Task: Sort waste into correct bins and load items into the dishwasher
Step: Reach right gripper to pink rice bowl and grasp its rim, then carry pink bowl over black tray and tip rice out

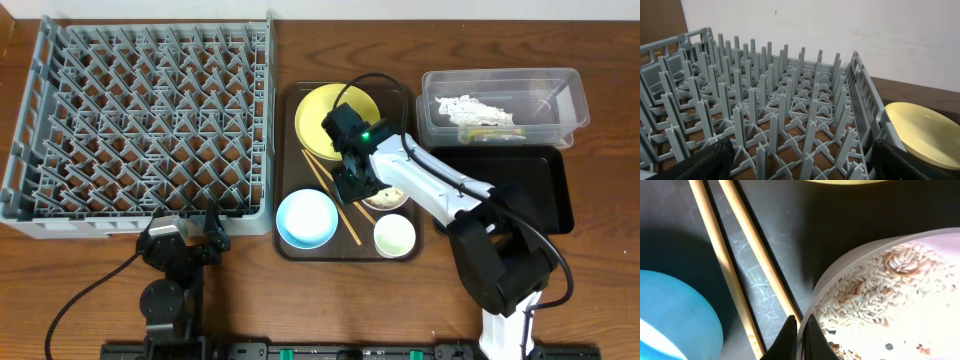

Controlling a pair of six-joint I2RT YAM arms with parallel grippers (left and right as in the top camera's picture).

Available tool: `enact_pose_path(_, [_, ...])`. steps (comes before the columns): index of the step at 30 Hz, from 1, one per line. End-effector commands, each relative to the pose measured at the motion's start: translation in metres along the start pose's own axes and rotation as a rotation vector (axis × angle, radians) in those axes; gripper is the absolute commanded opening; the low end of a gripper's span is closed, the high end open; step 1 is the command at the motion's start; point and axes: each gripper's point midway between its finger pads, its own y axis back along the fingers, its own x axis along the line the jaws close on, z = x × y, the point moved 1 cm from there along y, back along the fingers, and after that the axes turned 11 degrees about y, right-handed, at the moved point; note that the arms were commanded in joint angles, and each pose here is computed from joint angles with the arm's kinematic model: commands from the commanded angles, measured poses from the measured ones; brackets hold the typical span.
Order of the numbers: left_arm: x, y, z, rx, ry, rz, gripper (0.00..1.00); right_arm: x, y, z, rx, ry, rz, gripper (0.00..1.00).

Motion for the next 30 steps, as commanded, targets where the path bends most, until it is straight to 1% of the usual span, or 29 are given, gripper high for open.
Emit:
enact_pose_path(1, [0.008,-0.001,-0.015,0.045,-0.008,0.03,0.89,0.004,0.0,0.001,-0.005,-0.001,0.009,0.01])
enact_pose_path(6, [0.008,-0.001,-0.015,0.045,-0.008,0.03,0.89,0.005,0.019,0.011,-0.037,0.0,0.014,0.01])
enact_pose_path(10, [0.008,-0.001,-0.015,0.045,-0.008,0.03,0.89,0.007,0.061,0.025,-0.085,0.01,0.014,0.01])
enact_pose_path(14, [0.008,-0.001,-0.015,0.045,-0.008,0.03,0.89,0.002,0.104,0.029,-0.128,0.005,0.001,0.01])
enact_pose_path(19, [0.008,-0.001,-0.015,0.045,-0.008,0.03,0.89,-0.011,0.144,0.017,-0.15,-0.032,0.018,0.01])
enact_pose_path(24, [0.008,-0.001,-0.015,0.045,-0.008,0.03,0.89,-0.044,0.176,-0.006,-0.156,-0.098,0.023,0.01])
enact_pose_path(27, [0.008,-0.001,-0.015,0.045,-0.008,0.03,0.89,-0.06,0.184,-0.016,-0.161,-0.099,0.039,0.01])
enact_pose_path(30, [0.008,-0.001,-0.015,0.045,-0.008,0.03,0.89,-0.075,0.176,-0.029,-0.142,-0.106,0.069,0.01])
